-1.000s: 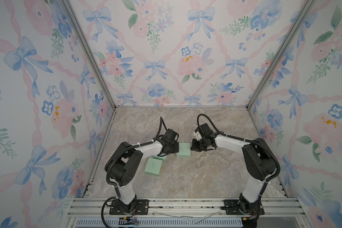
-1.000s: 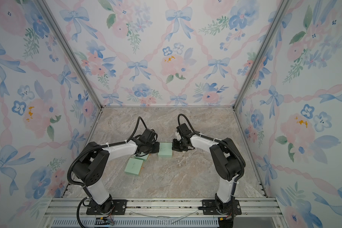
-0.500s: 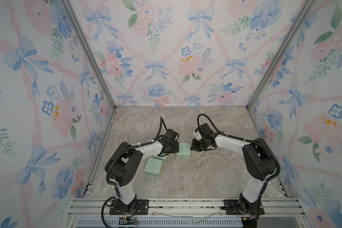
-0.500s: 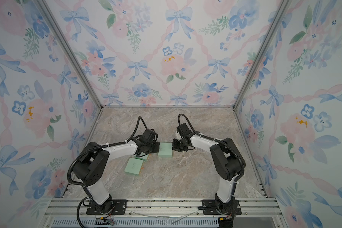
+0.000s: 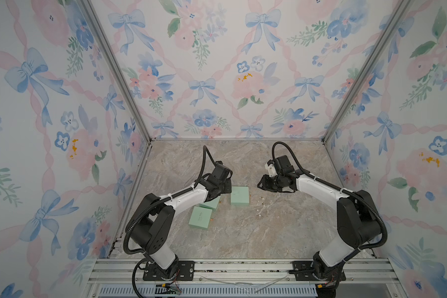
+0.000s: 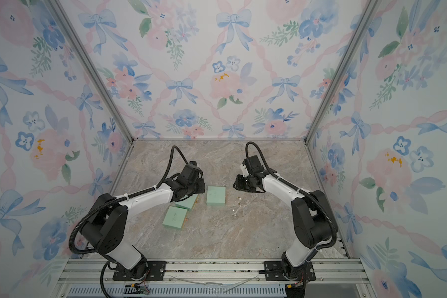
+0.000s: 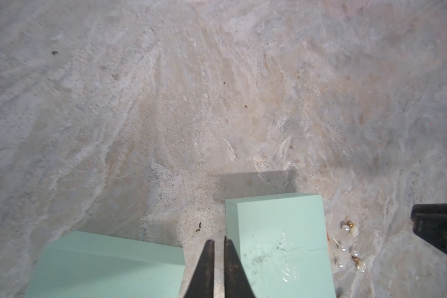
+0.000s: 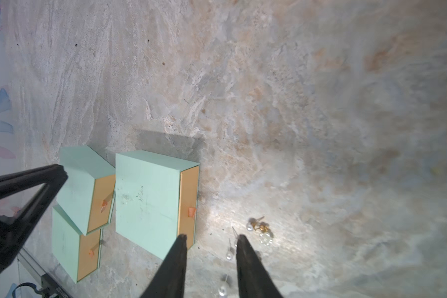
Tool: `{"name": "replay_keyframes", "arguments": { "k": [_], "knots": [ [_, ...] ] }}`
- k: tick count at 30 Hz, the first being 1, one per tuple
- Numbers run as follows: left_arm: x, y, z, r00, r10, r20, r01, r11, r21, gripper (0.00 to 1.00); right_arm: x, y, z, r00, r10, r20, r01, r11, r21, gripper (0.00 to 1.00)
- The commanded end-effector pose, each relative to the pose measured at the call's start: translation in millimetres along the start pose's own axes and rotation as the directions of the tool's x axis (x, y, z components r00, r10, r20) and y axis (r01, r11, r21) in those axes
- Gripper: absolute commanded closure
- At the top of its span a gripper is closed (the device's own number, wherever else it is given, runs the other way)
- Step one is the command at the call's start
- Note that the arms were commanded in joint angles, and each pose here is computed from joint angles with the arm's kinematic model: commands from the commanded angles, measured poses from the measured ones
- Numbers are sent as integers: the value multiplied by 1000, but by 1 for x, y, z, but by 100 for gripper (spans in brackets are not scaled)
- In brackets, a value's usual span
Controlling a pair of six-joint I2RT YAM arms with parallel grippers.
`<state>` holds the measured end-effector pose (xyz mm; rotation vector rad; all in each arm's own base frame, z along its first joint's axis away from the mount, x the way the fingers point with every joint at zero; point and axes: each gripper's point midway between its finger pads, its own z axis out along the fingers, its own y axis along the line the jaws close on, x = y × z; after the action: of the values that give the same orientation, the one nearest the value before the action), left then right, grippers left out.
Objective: Take out the earrings from the drawer-style jewelry box
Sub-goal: Close the drawer of the jewelry box, then reset both arms
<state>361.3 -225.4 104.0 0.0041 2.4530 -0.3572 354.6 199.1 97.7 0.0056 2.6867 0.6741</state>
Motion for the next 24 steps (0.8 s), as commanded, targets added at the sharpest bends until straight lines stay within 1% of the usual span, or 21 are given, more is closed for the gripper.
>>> {"name": "replay_keyframes", "arguments": {
  "k": [1, 5, 6, 8, 11, 14, 16, 19, 21, 24],
  "knots": [
    [-22, 6, -20, 996, 35, 86, -31, 999, -44, 80, -6, -19, -22, 999, -2, 48, 0, 999, 38, 59],
    [-30, 13, -33, 990, 44, 131, -35, 997, -67, 61, -22, -43, -50, 990, -2, 140, -9, 997, 75, 52],
    [-32, 14, -37, 989, 46, 143, -36, 997, -72, 52, -26, -51, -58, 985, -2, 171, -13, 996, 88, 49],
    [-35, 18, -42, 986, 46, 159, -34, 996, -79, 41, -34, -65, -74, 972, 3, 234, -28, 994, 103, 44],
    [-39, 21, -50, 982, 52, 181, -37, 996, -86, 30, -44, -85, -97, 946, -5, 324, -40, 990, 134, 38],
    [-44, 27, -58, 976, 74, 205, -53, 993, -106, 19, -53, -99, -122, 909, -76, 410, -6, 981, 195, 35],
    [-50, 32, -64, 969, 89, 229, -61, 990, -129, 14, -59, -110, -138, 868, -158, 470, 26, 961, 275, 33],
    [-61, 41, -72, 958, 122, 259, -78, 982, -171, 8, -65, -128, -154, 788, -262, 557, 36, 923, 382, 29],
    [-66, 46, -75, 950, 152, 274, -101, 976, -194, 6, -65, -139, -156, 749, -288, 597, 22, 911, 411, 27],
    [-71, 54, -80, 938, 192, 288, -127, 965, -229, 3, -63, -155, -152, 706, -298, 642, 1, 907, 420, 26]
  ]
}}
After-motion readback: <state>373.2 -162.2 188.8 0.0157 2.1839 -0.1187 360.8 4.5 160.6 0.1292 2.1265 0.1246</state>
